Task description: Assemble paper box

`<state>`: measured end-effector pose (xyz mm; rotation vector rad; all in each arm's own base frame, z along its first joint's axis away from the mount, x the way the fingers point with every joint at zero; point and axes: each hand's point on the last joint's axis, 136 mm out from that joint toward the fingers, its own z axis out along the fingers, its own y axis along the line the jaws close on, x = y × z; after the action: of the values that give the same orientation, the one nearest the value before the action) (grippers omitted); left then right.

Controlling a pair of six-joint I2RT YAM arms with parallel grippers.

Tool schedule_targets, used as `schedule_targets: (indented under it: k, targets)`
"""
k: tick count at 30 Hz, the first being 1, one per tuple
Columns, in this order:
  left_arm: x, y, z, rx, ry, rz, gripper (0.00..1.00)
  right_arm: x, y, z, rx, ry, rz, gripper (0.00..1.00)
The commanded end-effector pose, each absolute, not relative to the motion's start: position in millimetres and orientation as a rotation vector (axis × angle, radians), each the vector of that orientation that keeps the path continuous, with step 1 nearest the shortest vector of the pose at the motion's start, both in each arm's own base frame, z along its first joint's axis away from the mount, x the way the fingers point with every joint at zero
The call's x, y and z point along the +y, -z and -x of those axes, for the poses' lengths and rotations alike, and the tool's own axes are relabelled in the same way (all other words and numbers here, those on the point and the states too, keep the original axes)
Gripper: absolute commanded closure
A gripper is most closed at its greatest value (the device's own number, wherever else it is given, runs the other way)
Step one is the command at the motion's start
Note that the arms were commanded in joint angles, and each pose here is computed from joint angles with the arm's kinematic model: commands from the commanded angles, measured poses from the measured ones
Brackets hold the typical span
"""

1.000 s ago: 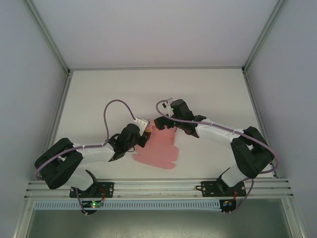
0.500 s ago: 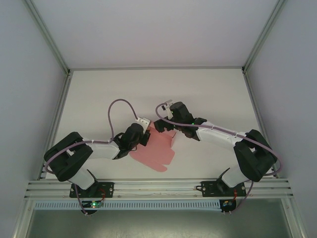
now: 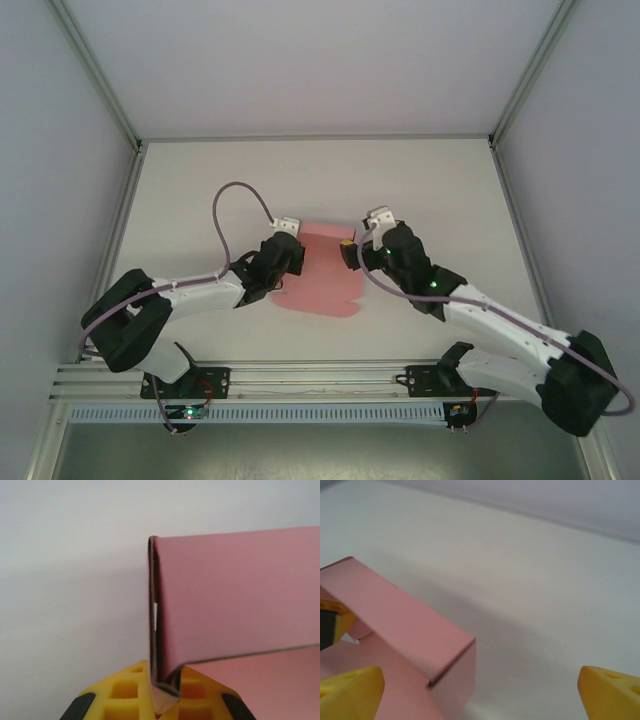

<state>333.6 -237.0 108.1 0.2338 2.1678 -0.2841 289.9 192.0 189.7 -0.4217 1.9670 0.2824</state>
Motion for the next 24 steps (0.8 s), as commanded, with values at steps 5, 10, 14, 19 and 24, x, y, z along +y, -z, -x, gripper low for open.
schedule_targets:
  k: [5, 10, 14, 19, 24]
  targets:
    - [-226.0, -121.6, -333.0, 2.241, 0.279, -0.055, 1.0, 200.3, -181.2, -297.1, 1.931, -0.225, 0.382, 0.07]
    - [-228.4, -127.1, -332.9, 2.281, 0.304, 0.014, 1.0, 203.6, -186.2, -322.7, 1.898, -0.092, 0.283, 0.39]
    - [-225.4, -131.3, -333.4, 2.294, 0.299, 0.073, 1.0, 206.9, -187.2, -337.1, 1.893, 0.01, 0.24, 0.64]
    - [-223.2, -133.2, -335.7, 2.291, 0.292, 0.121, 1.0, 208.4, -183.8, -351.4, 1.879, 0.094, 0.194, 0.86]
    - [-191.3, -122.6, -340.0, 2.312, 0.067, 0.26, 1.0, 200.1, -196.2, -353.8, 1.827, 0.148, 0.123, 1.0]
